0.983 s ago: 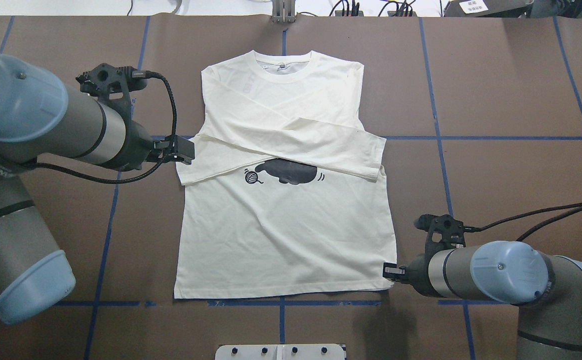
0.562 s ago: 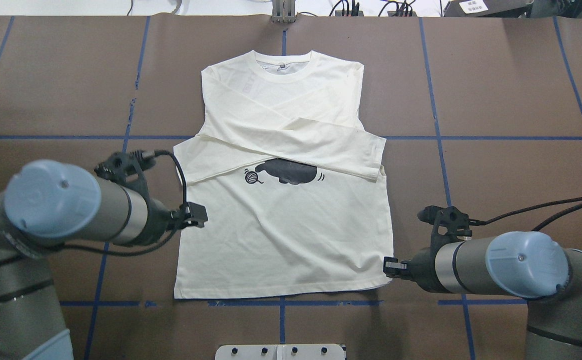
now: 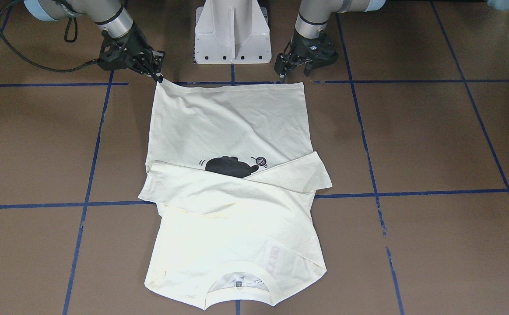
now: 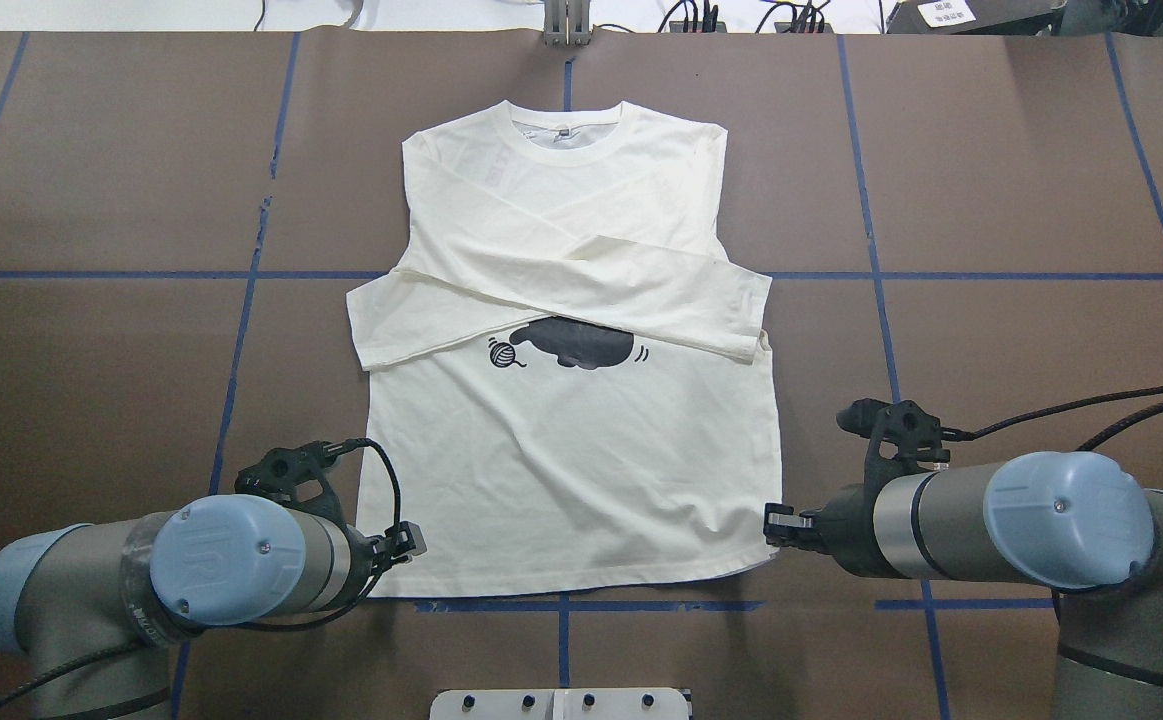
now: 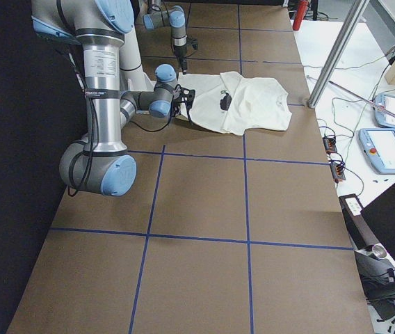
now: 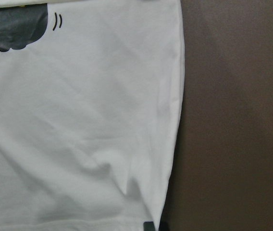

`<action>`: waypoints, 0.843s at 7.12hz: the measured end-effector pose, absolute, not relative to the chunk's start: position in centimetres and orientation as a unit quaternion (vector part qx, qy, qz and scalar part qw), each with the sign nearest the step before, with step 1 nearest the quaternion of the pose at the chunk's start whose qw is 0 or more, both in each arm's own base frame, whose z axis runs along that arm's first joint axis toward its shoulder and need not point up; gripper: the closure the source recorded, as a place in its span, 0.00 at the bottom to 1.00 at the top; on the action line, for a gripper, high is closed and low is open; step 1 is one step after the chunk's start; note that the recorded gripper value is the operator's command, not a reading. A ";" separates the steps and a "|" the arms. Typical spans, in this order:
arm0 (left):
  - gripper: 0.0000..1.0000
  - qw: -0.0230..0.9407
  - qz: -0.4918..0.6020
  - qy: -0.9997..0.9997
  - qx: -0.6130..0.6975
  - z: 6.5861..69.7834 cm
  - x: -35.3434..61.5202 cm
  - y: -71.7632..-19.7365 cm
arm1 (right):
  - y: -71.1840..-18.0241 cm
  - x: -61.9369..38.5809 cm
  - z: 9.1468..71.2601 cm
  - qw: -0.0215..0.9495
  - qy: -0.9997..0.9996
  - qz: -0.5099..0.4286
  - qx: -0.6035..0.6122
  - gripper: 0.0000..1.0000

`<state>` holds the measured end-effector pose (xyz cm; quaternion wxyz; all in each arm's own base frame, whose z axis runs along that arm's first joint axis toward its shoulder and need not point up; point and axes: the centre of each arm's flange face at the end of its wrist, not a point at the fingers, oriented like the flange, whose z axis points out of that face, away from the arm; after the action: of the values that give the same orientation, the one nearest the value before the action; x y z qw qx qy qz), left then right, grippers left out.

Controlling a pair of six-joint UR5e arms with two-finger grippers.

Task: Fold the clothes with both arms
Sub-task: 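Grasp the hem corners with both grippers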

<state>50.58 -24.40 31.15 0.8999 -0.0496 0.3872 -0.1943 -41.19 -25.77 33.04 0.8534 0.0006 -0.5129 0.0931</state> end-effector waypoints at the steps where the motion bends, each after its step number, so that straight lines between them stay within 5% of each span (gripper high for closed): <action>1: 0.27 0.903 -0.197 0.379 -0.050 32.0 51.0 -24.4 | -25.9 -41.1 33.0 0.853 -0.513 0.094 0.001 1.00; 3: 0.41 0.905 -0.199 0.374 -0.051 32.4 51.3 -24.3 | -26.1 -41.0 33.0 0.853 -0.513 0.096 0.002 1.00; 6: 0.48 0.905 -0.198 0.373 -0.051 32.6 51.4 -24.2 | -26.5 -40.7 33.0 0.853 -0.513 0.098 -0.001 1.00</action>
<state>51.37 -24.25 32.55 0.9052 -0.0508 0.3726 -0.1980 -40.71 -26.48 33.04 0.8526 -0.0006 -0.5132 0.0982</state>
